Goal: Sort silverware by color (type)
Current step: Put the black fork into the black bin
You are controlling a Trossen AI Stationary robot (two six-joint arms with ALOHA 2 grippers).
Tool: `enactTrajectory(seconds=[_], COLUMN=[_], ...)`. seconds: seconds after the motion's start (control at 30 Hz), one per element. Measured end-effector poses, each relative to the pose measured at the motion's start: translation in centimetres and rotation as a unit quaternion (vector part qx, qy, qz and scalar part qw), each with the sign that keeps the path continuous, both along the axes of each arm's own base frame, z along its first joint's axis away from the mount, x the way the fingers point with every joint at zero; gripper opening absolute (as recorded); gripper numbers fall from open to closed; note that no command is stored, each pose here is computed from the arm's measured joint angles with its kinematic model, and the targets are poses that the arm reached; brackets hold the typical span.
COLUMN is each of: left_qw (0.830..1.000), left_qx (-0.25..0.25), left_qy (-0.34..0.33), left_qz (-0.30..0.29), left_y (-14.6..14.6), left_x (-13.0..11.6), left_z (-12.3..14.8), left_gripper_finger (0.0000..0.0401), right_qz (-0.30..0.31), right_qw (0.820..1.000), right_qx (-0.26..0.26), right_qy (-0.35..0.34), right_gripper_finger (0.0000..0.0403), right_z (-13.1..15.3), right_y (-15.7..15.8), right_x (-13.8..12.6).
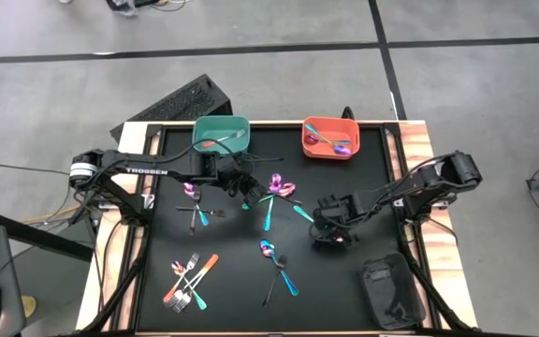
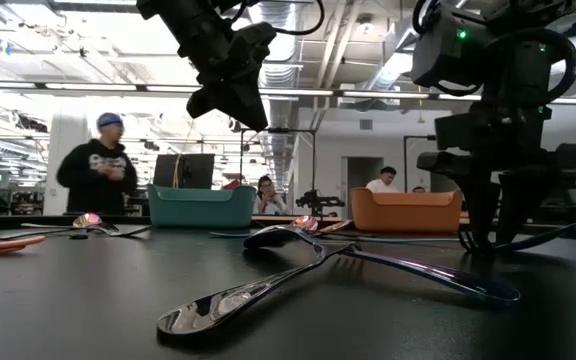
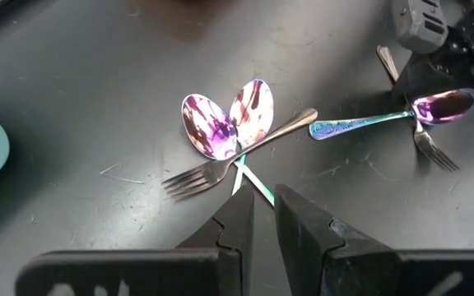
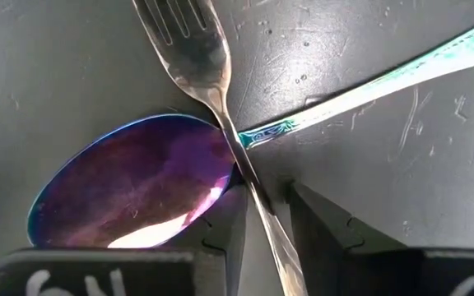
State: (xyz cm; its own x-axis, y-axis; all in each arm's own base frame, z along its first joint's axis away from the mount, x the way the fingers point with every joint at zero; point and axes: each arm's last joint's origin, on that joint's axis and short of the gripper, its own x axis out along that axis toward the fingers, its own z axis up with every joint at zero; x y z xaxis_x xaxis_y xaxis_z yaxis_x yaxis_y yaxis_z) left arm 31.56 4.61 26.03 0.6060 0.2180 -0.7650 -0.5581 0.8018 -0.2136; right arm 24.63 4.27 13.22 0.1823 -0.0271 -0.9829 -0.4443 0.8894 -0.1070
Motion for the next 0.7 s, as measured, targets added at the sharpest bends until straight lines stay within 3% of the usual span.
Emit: enactTrajectory(seconds=[0.13,0.3,0.5,0.63,0.7], left_qw=[1.000,1.000,1.000,1.000,1.000], left_qx=[0.000,0.000,0.001,0.004,0.005], left_qy=[0.000,0.000,0.000,0.001,0.001], left_qz=[0.000,0.000,0.001,0.003,0.003], left_y=[0.0,0.0,0.0,0.1,0.1], left_x=[0.0,0.0,0.0,0.0,0.0], left_z=[0.0,0.0,0.0,0.0,0.0], left_gripper_finger=[0.0039,0.0039,0.0039,0.0039,0.0039], right_qz=[-0.012,-0.017,-0.019,-0.053,-0.081], right_qw=[1.000,1.000,0.999,0.995,0.994], right_qx=[0.004,0.011,0.021,0.031,0.037], right_qy=[0.003,0.006,0.042,0.079,0.059], right_gripper_finger=[0.0089,0.0017,0.0011,0.0005,0.0005], right_z=[-0.1,0.0,0.9,2.9,4.6], right_y=[-0.4,-0.9,-0.9,-1.2,-1.4], right_x=[0.0,0.0,0.1,-0.1,0.2])
